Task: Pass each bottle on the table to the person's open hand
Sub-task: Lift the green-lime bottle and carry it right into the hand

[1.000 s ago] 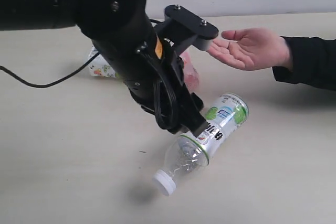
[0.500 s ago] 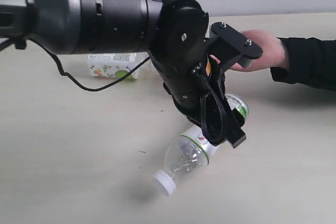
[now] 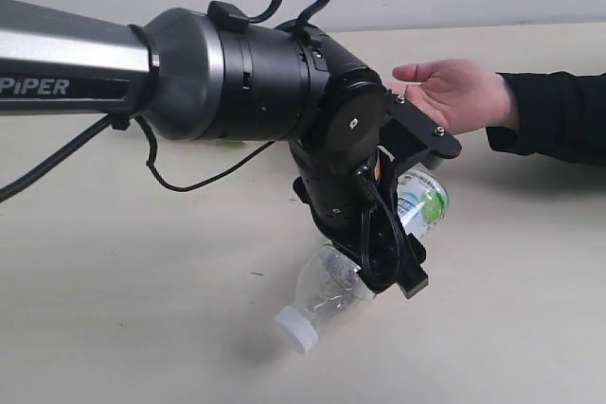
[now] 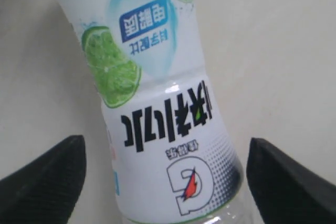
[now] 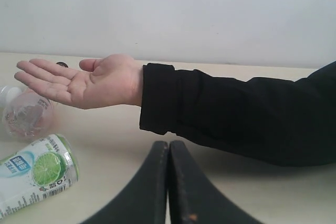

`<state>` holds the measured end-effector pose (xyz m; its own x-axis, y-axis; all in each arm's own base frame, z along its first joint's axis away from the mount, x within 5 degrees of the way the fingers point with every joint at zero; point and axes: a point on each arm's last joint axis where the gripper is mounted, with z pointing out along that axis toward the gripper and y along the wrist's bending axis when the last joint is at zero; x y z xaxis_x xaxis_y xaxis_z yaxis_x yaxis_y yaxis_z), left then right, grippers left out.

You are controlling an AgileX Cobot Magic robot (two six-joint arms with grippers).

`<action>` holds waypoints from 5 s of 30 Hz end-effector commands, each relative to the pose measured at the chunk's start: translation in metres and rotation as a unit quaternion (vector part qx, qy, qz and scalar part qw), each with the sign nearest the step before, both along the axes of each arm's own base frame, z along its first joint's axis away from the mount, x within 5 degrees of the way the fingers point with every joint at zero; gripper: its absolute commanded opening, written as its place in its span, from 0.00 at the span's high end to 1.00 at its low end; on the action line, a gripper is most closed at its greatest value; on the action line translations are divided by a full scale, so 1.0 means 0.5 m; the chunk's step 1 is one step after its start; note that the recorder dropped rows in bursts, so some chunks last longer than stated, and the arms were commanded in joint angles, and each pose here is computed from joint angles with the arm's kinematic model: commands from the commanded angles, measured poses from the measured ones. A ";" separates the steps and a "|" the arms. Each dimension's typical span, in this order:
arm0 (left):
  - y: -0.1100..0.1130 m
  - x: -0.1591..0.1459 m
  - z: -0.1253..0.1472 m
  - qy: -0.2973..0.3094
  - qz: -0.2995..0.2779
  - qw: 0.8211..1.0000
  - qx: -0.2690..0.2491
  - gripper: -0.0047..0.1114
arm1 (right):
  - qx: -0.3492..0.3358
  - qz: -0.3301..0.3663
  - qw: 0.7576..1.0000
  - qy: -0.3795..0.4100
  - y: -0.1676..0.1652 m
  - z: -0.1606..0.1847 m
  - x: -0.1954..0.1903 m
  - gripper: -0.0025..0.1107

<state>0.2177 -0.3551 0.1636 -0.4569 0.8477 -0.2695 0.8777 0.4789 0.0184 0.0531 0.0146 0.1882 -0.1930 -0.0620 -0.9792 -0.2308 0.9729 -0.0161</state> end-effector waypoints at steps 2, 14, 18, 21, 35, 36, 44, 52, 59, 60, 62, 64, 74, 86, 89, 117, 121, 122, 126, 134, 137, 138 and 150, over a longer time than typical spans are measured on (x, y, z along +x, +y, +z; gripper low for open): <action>-0.006 0.000 -0.014 0.000 -0.006 1.000 0.006 0.27 | -0.001 -0.003 1.000 -0.004 -0.001 -0.001 0.000 0.98; -0.006 0.000 -0.036 0.008 -0.005 1.000 0.020 0.27 | -0.001 -0.003 1.000 -0.004 -0.001 -0.001 0.000 0.98; -0.005 -0.001 -0.038 0.011 -0.005 1.000 0.024 0.28 | -0.001 -0.003 1.000 -0.004 -0.001 -0.001 0.000 0.98; -0.004 -0.001 -0.042 0.014 -0.005 0.999 0.029 0.29 | -0.001 -0.003 1.000 -0.004 -0.001 -0.001 0.000 0.98; 0.005 -0.007 -0.056 0.035 0.000 0.998 0.061 0.91 | -0.001 -0.003 1.000 -0.004 -0.001 -0.001 0.000 0.98; 0.005 -0.007 -0.056 0.035 0.000 0.998 0.061 0.96 | -0.001 -0.003 1.000 -0.004 -0.001 -0.001 0.000 0.98; 0.009 -0.010 0.002 0.019 0.001 0.999 0.033 0.96 | -0.001 -0.003 1.000 -0.004 -0.001 -0.001 0.000 0.98; 0.018 -0.029 0.125 0.010 0.018 0.998 -0.062 0.96 | -0.001 -0.003 1.000 -0.004 -0.001 -0.001 0.000 0.98; 0.007 -0.020 0.212 0.034 0.135 0.962 -0.235 0.96 | -0.001 -0.003 1.000 -0.004 -0.001 -0.001 0.000 0.98; 0.004 -0.015 0.219 0.045 0.158 0.951 -0.263 0.96 | -0.001 -0.003 1.000 -0.004 -0.001 -0.001 0.000 0.98; -0.002 -0.003 0.231 0.073 0.201 0.925 -0.314 0.96 | -0.001 -0.003 1.000 -0.004 -0.001 -0.001 0.000 0.98; -0.004 0.011 0.242 0.088 0.239 0.900 -0.355 0.96 | -0.001 -0.003 1.000 -0.004 -0.001 -0.001 0.000 0.98; 0.020 0.094 0.255 0.108 0.361 0.807 -0.454 0.96 | -0.001 -0.003 1.000 -0.004 -0.001 -0.001 0.000 0.98; -0.022 0.178 0.197 0.175 0.388 0.797 -0.428 0.96 | -0.001 -0.003 1.000 -0.004 -0.001 -0.001 0.000 0.98; -0.035 0.198 0.180 0.161 0.373 0.808 -0.427 0.96 | -0.001 -0.003 1.000 -0.004 -0.001 -0.001 0.000 0.98; -0.040 0.208 0.083 0.276 0.375 0.819 -0.337 0.96 | -0.001 -0.003 1.000 -0.004 -0.001 -0.001 0.000 0.98; -0.040 0.208 0.083 0.276 0.374 0.819 -0.337 0.79 | -0.001 -0.003 1.000 -0.004 -0.001 -0.001 0.000 0.98; -0.040 0.208 0.083 0.276 0.374 0.819 -0.337 0.73 | -0.001 -0.003 1.000 -0.004 -0.001 -0.001 0.000 0.98; -0.039 0.206 0.082 0.274 0.366 0.826 -0.330 0.50 | -0.001 -0.003 1.000 -0.004 -0.001 -0.001 0.000 0.98; -0.038 0.201 0.080 0.274 0.343 0.840 -0.320 0.33 | -0.001 -0.003 1.000 -0.004 -0.001 -0.001 0.000 0.98; -0.038 0.201 0.080 0.270 0.336 0.843 -0.321 0.25 | -0.001 -0.003 1.000 -0.004 -0.001 -0.001 0.000 0.98; -0.038 0.201 0.080 0.267 0.331 0.846 -0.321 0.23 | -0.001 -0.003 1.000 -0.004 -0.001 -0.001 0.000 0.98; -0.038 0.200 0.080 0.268 0.330 0.847 -0.320 0.19 | -0.001 -0.003 1.000 -0.004 -0.001 -0.001 0.000 0.98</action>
<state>0.3173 -0.3739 0.1981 -0.9790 0.1129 -0.1696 0.2022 0.6390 -0.7421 0.0531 0.0146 0.1882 -0.1930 -0.0620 -0.9792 -0.2308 0.9729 -0.0161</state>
